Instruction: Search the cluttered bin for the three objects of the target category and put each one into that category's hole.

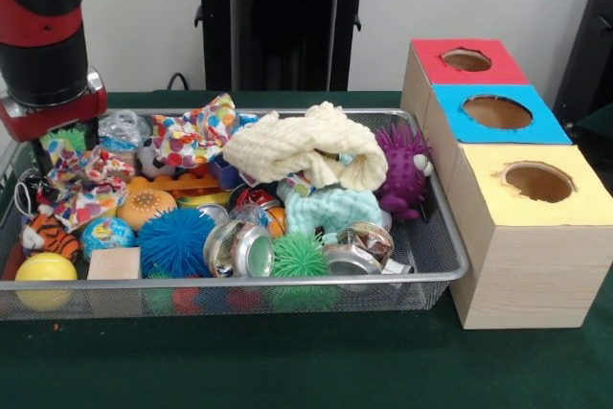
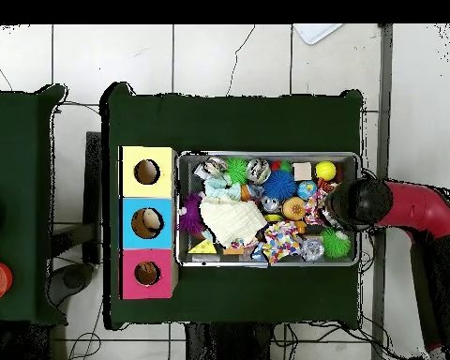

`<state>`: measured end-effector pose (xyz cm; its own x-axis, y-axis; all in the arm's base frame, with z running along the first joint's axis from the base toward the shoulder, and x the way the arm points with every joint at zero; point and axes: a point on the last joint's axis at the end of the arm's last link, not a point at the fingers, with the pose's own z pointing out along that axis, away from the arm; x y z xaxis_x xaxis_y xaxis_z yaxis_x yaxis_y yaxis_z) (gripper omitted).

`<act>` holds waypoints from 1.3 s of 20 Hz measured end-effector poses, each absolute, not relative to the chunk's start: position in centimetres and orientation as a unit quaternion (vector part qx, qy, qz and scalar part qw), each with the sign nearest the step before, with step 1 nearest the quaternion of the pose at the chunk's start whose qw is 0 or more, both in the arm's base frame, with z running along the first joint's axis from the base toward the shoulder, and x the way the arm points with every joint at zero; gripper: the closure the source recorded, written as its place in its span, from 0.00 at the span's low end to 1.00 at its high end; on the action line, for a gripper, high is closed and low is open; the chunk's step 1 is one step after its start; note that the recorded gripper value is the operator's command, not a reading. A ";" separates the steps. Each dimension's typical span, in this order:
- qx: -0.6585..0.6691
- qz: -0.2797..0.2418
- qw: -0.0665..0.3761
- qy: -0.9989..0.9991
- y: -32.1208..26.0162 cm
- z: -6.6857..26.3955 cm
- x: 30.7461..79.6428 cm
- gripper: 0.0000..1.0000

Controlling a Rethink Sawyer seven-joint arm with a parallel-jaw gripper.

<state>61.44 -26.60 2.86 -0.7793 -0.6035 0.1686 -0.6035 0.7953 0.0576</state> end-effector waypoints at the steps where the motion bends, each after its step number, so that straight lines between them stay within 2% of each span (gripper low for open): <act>1: 0.320 0.000 0.092 -0.943 -26.6 3.1 61.4 0.00; 8: 0.318 0.008 0.107 -0.942 -27.2 5.3 61.6 0.00; 16: 0.317 0.012 0.107 -0.942 -27.5 5.9 61.7 0.00; 17: 0.317 0.012 0.107 -0.942 -27.5 5.9 61.7 1.00; 26: 0.312 0.006 0.106 -0.944 -27.5 5.9 61.6 1.00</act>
